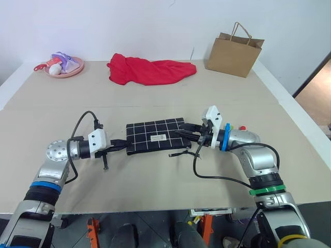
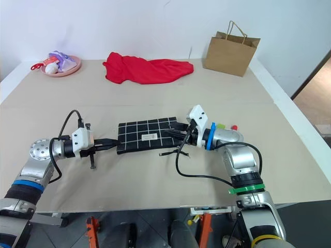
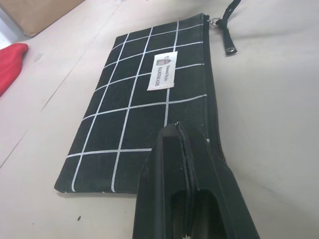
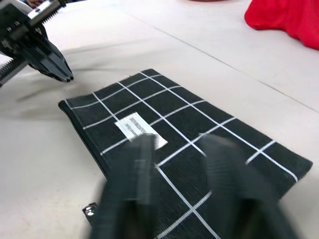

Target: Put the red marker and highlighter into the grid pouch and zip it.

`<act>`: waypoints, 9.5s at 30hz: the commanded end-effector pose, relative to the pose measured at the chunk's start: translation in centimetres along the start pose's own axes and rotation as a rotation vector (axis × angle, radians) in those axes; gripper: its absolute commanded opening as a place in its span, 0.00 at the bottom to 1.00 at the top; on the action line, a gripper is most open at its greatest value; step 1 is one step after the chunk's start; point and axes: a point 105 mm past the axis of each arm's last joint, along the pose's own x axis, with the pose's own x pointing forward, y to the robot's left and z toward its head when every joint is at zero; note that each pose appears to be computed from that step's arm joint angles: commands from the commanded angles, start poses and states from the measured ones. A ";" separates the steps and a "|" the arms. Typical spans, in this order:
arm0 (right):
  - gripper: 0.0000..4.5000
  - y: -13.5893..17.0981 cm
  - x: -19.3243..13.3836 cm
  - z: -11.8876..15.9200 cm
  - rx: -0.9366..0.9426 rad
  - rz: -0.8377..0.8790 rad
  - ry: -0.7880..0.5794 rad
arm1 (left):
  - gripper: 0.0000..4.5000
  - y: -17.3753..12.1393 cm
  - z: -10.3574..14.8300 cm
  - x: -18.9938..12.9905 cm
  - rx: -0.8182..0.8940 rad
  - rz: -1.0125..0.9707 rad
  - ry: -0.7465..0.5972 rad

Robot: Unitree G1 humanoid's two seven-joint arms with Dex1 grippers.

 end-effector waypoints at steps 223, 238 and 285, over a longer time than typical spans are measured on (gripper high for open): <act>0.02 1.2 8.1 0.8 0.031 -0.049 0.032 | 0.00 3.0 4.5 5.9 -0.205 0.296 0.014; 0.02 3.8 9.1 2.3 0.018 0.068 0.003 | 0.00 2.9 4.4 6.1 -0.206 0.295 0.010; 0.96 -6.0 -15.1 -4.0 0.321 -0.958 0.207 | 0.00 -1.5 3.6 4.1 -0.297 0.093 -0.101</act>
